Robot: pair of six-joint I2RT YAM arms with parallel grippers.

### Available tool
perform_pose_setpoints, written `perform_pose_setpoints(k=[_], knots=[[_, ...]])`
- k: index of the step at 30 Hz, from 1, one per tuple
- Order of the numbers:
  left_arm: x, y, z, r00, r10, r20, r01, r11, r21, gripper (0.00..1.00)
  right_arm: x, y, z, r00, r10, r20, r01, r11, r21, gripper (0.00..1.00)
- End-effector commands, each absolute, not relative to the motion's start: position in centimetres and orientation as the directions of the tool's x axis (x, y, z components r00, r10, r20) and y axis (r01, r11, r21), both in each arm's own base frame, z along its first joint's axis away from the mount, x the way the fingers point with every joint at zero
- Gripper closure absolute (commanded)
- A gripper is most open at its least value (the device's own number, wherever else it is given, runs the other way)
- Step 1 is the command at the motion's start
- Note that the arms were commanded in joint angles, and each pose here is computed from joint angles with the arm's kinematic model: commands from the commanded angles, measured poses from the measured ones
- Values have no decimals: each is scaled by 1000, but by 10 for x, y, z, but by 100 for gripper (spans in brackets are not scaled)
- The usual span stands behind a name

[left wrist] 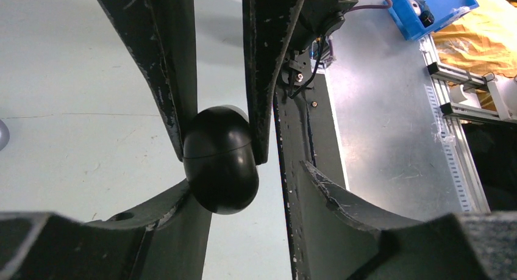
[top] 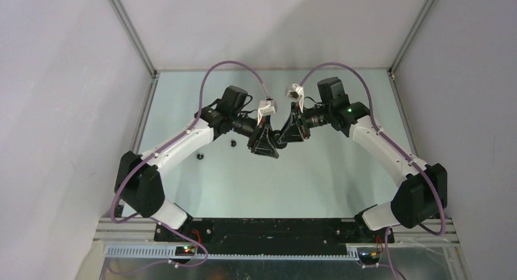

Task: Insert the wireless bluetooth earbuds into the charging case
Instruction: Pick up the charging case at the center of the board.

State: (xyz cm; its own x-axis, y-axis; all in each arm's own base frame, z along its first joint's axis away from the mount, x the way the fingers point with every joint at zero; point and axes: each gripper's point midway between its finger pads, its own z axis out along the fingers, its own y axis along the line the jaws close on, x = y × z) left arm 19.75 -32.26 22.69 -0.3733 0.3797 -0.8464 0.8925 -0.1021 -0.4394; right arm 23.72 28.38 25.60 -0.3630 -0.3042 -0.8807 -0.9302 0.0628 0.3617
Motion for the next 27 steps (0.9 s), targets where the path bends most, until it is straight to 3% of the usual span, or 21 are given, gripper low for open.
perform_pose_setpoints(k=[1, 7, 18, 27], knots=[[196, -328, 246, -333, 354, -874, 904, -144, -402, 44, 232, 284, 265, -307, -301, -903, -950, 35, 311, 88], [198, -329, 244, -339, 357, -870, 903, -136, -407, 40, 228, 285, 263, -303, -308, -902, -950, 22, 312, 88], [198, -330, 244, -344, 357, -868, 902, -132, -412, 45, 224, 287, 263, -312, -308, -899, -945, 2, 327, 88], [201, -331, 243, -349, 357, -867, 903, -119, -413, 44, 221, 289, 263, -313, -310, -898, -943, -11, 332, 89]])
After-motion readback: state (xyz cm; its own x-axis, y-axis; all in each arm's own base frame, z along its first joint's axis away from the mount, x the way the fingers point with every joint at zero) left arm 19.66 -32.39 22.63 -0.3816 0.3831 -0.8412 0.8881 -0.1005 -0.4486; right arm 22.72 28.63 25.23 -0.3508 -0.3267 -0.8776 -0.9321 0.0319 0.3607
